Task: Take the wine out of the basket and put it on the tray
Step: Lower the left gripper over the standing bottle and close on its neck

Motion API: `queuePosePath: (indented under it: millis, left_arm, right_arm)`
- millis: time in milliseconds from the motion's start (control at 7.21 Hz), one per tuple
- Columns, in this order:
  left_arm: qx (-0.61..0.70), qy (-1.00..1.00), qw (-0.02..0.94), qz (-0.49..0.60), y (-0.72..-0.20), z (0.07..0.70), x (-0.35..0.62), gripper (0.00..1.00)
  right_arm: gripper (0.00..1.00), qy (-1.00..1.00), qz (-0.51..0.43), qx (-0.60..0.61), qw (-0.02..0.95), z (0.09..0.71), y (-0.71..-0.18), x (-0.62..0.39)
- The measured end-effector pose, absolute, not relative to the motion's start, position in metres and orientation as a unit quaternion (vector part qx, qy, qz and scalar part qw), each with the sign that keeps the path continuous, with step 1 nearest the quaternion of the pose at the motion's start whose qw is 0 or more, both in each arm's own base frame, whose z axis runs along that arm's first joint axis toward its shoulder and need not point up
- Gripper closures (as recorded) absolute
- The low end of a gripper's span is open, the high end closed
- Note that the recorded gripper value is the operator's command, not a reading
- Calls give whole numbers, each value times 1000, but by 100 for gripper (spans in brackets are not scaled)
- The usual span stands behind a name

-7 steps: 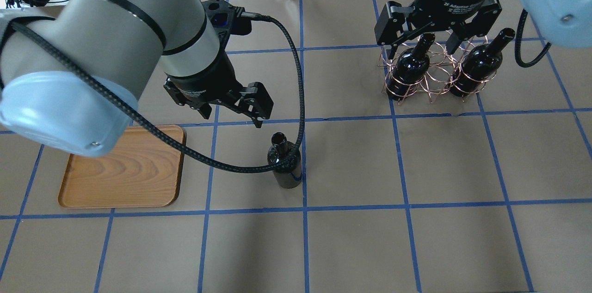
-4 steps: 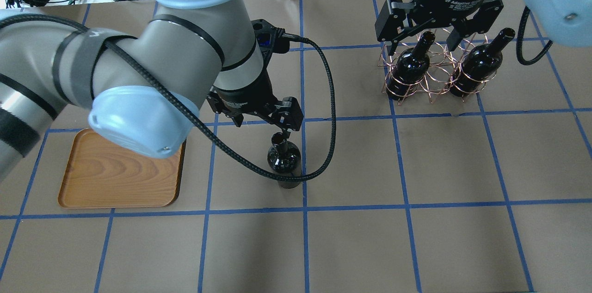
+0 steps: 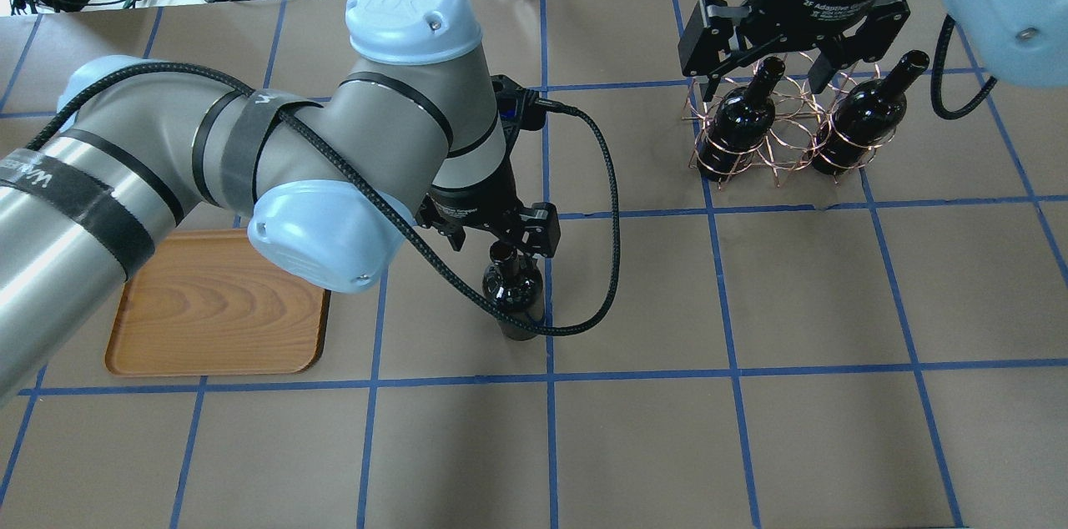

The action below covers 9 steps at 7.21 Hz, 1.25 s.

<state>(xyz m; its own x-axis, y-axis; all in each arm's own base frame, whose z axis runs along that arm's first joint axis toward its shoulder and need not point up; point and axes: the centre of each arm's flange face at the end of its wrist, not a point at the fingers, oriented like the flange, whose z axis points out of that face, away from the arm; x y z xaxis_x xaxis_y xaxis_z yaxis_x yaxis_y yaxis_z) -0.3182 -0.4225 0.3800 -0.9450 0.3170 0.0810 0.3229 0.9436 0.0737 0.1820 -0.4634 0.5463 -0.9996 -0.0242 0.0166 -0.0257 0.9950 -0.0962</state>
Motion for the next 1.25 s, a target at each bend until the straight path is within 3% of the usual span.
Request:
queuePosePath:
  millis: [277,416,1248]
  left_arm:
    - [-167,-984,33,-46,-424,373,-322,14]
    - [-170,-984,33,-47,-424,370,-325,25]
    - [-187,-981,28,-48,-418,373,-326,25]
  right_arm:
    - [0,-999,48,13,8,547,-464,182]
    - [0,-999,49,13,7,547,-464,182]
    - [0,-998,60,5,3,562,-468,176]
